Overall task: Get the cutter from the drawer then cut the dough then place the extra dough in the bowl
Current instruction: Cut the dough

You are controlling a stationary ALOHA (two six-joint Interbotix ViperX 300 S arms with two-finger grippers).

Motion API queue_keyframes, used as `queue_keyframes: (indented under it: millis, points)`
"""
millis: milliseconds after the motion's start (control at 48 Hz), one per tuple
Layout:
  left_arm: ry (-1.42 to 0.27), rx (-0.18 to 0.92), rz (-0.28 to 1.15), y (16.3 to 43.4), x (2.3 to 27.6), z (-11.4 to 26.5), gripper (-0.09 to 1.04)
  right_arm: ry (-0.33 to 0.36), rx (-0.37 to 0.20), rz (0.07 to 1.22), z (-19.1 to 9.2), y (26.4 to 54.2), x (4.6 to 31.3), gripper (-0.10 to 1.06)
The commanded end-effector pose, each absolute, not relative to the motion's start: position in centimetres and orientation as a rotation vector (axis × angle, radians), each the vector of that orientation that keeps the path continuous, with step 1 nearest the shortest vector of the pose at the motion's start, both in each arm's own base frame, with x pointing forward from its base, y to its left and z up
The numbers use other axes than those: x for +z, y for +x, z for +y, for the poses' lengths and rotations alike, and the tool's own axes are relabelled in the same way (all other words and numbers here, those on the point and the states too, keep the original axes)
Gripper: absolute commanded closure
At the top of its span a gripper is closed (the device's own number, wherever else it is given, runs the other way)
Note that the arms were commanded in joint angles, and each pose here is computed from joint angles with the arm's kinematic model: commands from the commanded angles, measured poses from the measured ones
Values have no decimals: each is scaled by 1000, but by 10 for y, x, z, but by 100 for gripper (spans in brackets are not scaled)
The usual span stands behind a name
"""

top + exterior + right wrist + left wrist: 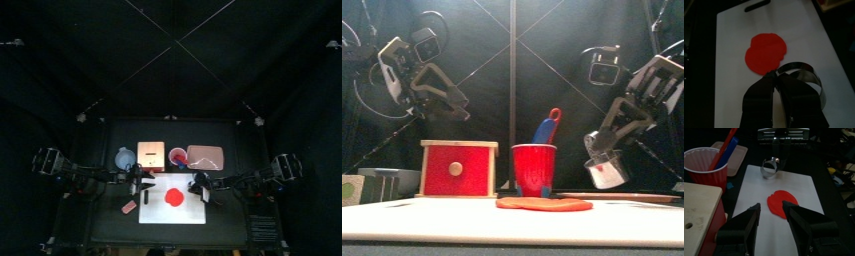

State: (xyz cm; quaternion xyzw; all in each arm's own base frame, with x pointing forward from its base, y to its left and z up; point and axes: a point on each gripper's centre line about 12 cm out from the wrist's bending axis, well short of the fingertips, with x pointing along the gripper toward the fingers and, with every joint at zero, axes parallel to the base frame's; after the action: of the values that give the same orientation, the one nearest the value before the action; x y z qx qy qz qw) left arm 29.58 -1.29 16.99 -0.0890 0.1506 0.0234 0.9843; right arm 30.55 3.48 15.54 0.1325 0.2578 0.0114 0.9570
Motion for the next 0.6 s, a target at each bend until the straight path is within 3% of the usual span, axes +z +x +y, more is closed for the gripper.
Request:
queue_keyframes:
  millis: [21, 208, 604]
  points:
    - [-168, 30, 264, 305, 181, -16, 15, 236, 66, 432, 40, 325, 185, 48]
    - [-158, 20, 279, 306, 176, -18, 15, 226, 90, 406, 48, 343, 192, 48]
    - [-157, 23, 302, 306, 169, -18, 15, 251, 138, 365, 72, 369, 168, 48]
